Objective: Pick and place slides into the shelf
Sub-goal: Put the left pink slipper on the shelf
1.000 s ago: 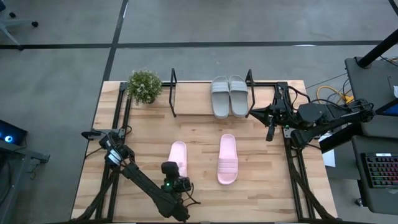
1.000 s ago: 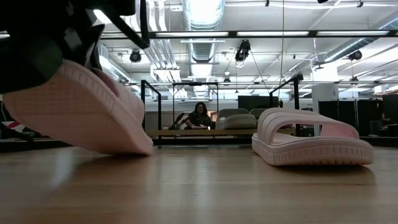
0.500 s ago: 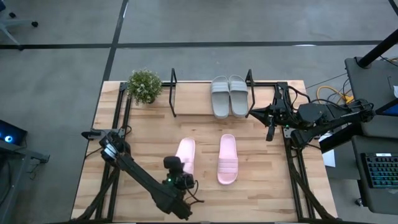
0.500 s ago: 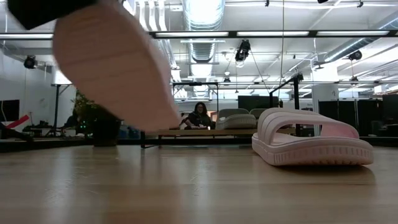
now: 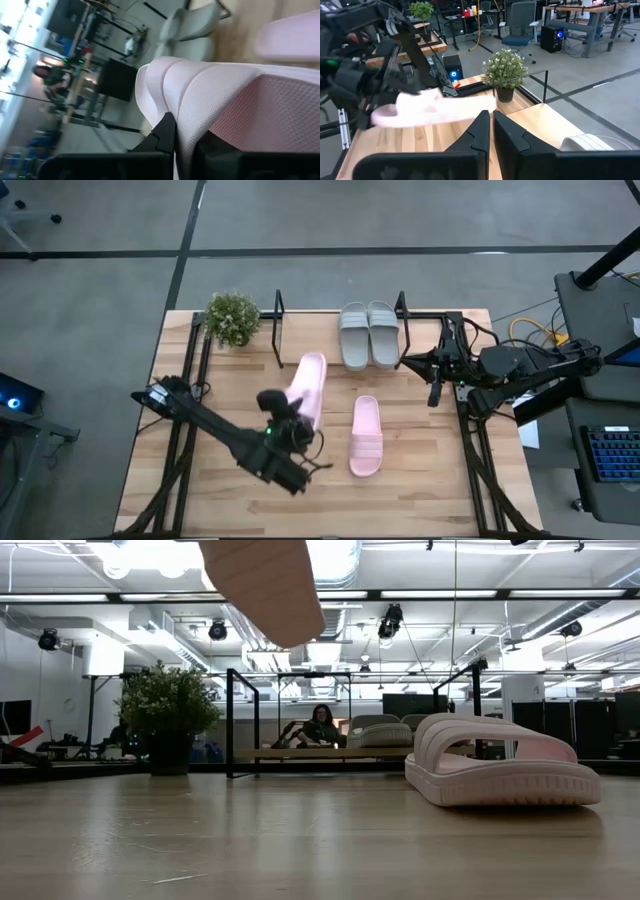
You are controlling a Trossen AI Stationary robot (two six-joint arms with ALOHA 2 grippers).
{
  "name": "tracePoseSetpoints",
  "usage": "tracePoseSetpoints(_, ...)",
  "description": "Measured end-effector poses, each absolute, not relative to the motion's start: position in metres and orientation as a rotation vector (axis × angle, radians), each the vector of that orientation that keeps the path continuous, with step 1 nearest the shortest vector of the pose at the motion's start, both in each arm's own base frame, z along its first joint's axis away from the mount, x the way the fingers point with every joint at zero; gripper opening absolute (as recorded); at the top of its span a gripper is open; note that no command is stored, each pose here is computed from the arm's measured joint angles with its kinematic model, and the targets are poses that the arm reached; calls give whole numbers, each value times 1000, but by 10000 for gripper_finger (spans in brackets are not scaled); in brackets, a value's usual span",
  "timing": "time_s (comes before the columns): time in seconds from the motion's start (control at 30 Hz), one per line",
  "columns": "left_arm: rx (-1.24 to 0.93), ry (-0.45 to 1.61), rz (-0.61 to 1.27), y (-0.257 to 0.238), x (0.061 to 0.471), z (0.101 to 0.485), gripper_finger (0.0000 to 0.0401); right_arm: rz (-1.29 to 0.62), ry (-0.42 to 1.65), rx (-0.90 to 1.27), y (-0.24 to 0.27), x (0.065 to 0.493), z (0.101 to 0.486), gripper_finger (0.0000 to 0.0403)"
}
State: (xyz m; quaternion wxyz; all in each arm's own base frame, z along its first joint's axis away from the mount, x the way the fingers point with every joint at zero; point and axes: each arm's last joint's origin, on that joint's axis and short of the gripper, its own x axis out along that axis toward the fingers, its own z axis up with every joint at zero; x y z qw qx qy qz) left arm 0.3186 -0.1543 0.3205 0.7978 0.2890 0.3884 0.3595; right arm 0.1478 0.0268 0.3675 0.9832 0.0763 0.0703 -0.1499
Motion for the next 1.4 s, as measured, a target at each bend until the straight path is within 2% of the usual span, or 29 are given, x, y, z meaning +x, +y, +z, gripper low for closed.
tracePoseSetpoints(0.27,830,913,788,-108,336,338,0,-301,140,155,27,148,368,13)
tracePoseSetpoints(0.63,748,957,963,-46,358,334,0,-306,132,199,27,148,368,13)
tracePoseSetpoints(0.9,792,1053,992,-9,368,317,0,-307,132,199,27,148,368,13)
tracePoseSetpoints(1.17,879,1164,956,27,380,275,0,-307,128,200,27,148,368,13)
tracePoseSetpoints(1.4,865,1147,998,52,383,249,0,-307,118,217,27,148,369,13)
